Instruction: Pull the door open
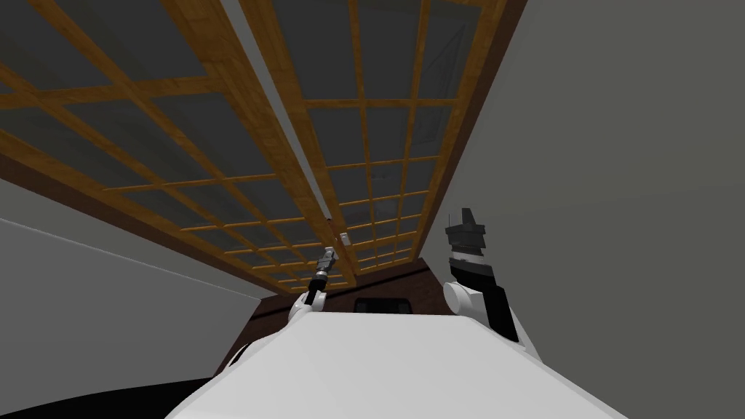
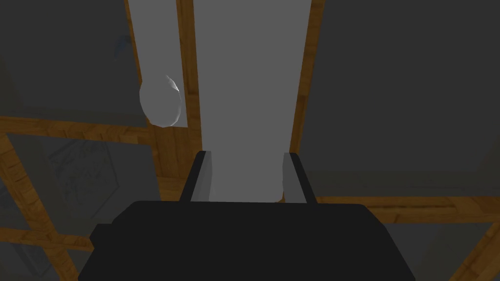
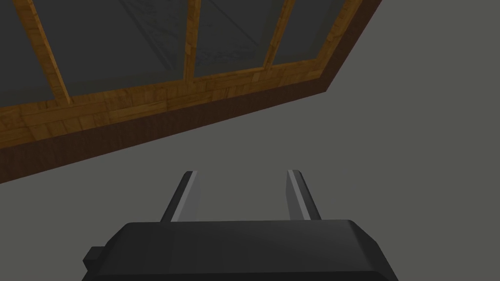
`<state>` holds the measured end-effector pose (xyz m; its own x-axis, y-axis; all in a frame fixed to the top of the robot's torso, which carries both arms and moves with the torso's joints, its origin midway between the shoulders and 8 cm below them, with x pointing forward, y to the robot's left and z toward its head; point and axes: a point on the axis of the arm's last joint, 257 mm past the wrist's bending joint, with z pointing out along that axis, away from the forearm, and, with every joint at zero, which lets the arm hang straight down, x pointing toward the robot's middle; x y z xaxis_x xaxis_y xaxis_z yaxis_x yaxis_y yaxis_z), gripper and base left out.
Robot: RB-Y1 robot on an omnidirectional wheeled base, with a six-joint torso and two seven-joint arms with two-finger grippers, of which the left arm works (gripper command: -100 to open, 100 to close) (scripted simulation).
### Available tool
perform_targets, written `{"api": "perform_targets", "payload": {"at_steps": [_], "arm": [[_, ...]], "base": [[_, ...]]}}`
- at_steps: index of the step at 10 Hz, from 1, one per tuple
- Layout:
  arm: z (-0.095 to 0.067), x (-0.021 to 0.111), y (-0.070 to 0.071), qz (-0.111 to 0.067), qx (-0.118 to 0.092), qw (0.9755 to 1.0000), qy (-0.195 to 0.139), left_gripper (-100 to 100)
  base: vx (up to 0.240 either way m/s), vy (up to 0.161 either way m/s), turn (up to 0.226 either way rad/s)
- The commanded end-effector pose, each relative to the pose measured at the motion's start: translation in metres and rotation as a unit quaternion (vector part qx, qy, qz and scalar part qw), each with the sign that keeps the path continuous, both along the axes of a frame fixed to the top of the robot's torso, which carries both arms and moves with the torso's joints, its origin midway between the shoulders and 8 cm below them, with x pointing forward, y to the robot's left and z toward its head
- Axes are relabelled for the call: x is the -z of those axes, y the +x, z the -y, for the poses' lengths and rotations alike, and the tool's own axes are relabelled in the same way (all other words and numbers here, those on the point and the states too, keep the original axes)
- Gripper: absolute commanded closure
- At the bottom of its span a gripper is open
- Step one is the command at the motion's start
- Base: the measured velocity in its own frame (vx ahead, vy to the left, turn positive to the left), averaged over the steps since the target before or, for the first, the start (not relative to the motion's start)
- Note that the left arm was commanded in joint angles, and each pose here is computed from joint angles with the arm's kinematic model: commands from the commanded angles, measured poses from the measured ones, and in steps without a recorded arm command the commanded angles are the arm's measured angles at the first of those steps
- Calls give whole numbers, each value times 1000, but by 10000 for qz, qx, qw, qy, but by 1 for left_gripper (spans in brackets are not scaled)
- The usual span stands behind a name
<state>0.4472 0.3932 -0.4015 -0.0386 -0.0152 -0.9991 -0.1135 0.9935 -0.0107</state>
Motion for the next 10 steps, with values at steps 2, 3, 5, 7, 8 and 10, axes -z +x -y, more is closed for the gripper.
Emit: {"api": "perform_targets", "payload": {"at_steps": [2, 3, 5, 7, 8, 10], "arm": [[-3, 7, -8, -46, -46, 9996, -281, 100], [-4, 8, -10, -49, -56, 9992, -386, 100], [-5, 11, -13, -41, -77, 9977, -679, 100], [-5, 13, -16, -35, -98, 9954, -947, 100], [-5, 13, -16, -33, -99, 9952, -971, 100], [-6, 15, -18, -16, -118, 9918, -1273, 100]], "base": [[-88, 18, 7], [-87, 3, 14], [-73, 9, 13], [-67, 9, 13], [-50, 12, -4], [-49, 8, -5]]}}
